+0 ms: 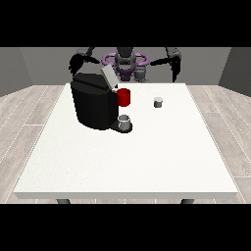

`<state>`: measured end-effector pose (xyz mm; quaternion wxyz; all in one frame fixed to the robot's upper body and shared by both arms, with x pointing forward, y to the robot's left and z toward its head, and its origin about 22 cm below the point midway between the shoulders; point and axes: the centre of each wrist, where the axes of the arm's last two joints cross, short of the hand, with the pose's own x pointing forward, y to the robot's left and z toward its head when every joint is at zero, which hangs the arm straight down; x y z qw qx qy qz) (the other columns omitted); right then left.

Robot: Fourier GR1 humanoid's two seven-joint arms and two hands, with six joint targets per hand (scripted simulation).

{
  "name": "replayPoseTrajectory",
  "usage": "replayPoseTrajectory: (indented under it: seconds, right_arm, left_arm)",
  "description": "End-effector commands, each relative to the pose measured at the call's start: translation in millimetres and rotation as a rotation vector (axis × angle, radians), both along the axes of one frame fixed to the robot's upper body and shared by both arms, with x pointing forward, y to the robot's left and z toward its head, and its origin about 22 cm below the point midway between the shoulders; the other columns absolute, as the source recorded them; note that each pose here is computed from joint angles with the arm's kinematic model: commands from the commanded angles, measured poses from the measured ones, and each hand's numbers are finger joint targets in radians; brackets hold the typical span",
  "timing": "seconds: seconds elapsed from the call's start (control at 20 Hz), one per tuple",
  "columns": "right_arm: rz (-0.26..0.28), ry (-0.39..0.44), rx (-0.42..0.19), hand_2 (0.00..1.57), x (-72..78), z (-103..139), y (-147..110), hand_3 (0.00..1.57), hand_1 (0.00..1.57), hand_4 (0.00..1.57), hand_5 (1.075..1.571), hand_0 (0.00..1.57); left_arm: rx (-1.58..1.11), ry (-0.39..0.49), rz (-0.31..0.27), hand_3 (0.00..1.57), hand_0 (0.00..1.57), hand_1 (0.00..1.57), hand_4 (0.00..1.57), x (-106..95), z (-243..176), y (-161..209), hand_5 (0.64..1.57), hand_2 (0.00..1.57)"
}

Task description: Insert the coffee pod into the coffee machine and close the lid

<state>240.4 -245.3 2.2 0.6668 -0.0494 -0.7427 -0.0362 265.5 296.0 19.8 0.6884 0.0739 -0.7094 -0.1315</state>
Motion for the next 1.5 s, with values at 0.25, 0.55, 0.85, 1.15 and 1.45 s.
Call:
replayPoseTrajectory:
  seconds: [0.25, 0.55, 0.85, 1.15, 1.45]
  right_arm:
    - [0.047, -0.083, 0.022, 0.00, 8.9, 17.3, 8.2, 0.00, 0.00, 0.19, 1.571, 0.00]
    - [0.023, -0.055, 0.016, 0.00, 19.8, 12.4, 1.5, 0.00, 0.00, 0.28, 1.571, 0.00]
    - [0.024, -0.059, 0.028, 0.00, 34.8, 16.6, 11.1, 0.00, 0.00, 0.35, 1.571, 0.00]
    - [-0.002, 0.063, -0.005, 0.00, 28.5, -5.0, 21.2, 0.00, 0.00, 0.37, 1.571, 0.00]
    - [-0.014, 0.062, -0.054, 0.00, 38.2, -9.0, 14.4, 0.00, 0.00, 0.42, 1.571, 0.00]
  left_arm:
    - [0.079, 0.093, 0.053, 0.00, 0.00, 0.00, 0.00, 32.1, -18.7, 29.6, 1.571, 0.00]
    - [0.117, 0.167, 0.057, 0.00, 0.00, 0.00, 0.00, 53.3, -20.2, 32.7, 1.571, 0.00]
    - [0.252, 0.156, 0.028, 0.00, 0.00, 0.00, 0.00, 63.9, -28.4, 21.2, 1.571, 0.00]
    - [0.331, 0.238, -0.011, 0.22, 0.22, 0.22, 0.00, 64.6, -40.5, 19.1, 1.571, 0.53]
    - [0.431, 0.230, -0.012, 0.48, 0.62, 0.62, 0.00, 64.1, -49.5, 22.7, 1.571, 0.74]
